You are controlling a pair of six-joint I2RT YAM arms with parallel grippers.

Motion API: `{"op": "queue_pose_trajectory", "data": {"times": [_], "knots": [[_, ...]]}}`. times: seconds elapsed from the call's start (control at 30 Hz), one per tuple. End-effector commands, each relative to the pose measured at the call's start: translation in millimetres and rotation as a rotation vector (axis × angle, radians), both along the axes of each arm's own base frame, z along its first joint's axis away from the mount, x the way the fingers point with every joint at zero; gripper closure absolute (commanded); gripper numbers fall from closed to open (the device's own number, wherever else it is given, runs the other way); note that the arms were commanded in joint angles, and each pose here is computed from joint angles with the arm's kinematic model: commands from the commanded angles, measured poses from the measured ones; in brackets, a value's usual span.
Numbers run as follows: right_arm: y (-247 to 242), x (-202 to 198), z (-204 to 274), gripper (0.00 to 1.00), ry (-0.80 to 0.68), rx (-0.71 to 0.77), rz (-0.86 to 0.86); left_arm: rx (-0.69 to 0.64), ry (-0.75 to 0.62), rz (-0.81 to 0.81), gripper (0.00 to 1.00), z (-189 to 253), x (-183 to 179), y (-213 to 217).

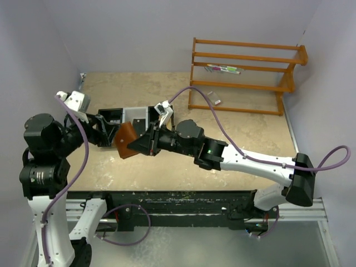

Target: Take the credit cards out of the card holder

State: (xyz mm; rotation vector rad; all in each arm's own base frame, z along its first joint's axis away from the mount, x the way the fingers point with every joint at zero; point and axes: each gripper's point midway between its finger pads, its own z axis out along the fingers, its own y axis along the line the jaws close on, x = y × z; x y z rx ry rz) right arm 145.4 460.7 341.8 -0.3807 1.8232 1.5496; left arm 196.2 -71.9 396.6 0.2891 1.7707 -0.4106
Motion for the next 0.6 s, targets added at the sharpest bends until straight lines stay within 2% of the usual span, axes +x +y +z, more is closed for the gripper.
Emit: {"op": "queue_pose_trajectory", "data": {"times": [0.0,0.17,0.4,0.5,0.57], "knots": [[-4.3,-4.9,55.3,1.0,-0.104,0.117,0.017,-0.119,0.083,-0.208,0.19,0.3,-14.7,-35.7],[-9.5,0.2,60.3,1.0,-0.147,0.102,-0.009,-0.094,0.131,-0.256,0.21,-15.1,-15.6,-38.9],[-29.4,20.8,67.3,1.0,-0.159,0.104,-0.065,-0.064,0.108,-0.34,0.27,-15.3,-37.9,-47.1],[-33.1,20.2,73.0,1.0,-0.179,0.115,-0.056,-0.045,0.123,-0.337,0.31,-22.0,-38.1,-45.2],[-35.1,18.2,76.7,1.0,-0.189,0.126,-0.049,-0.021,0.123,-0.303,0.38,-26.2,-34.0,-39.5]]}}
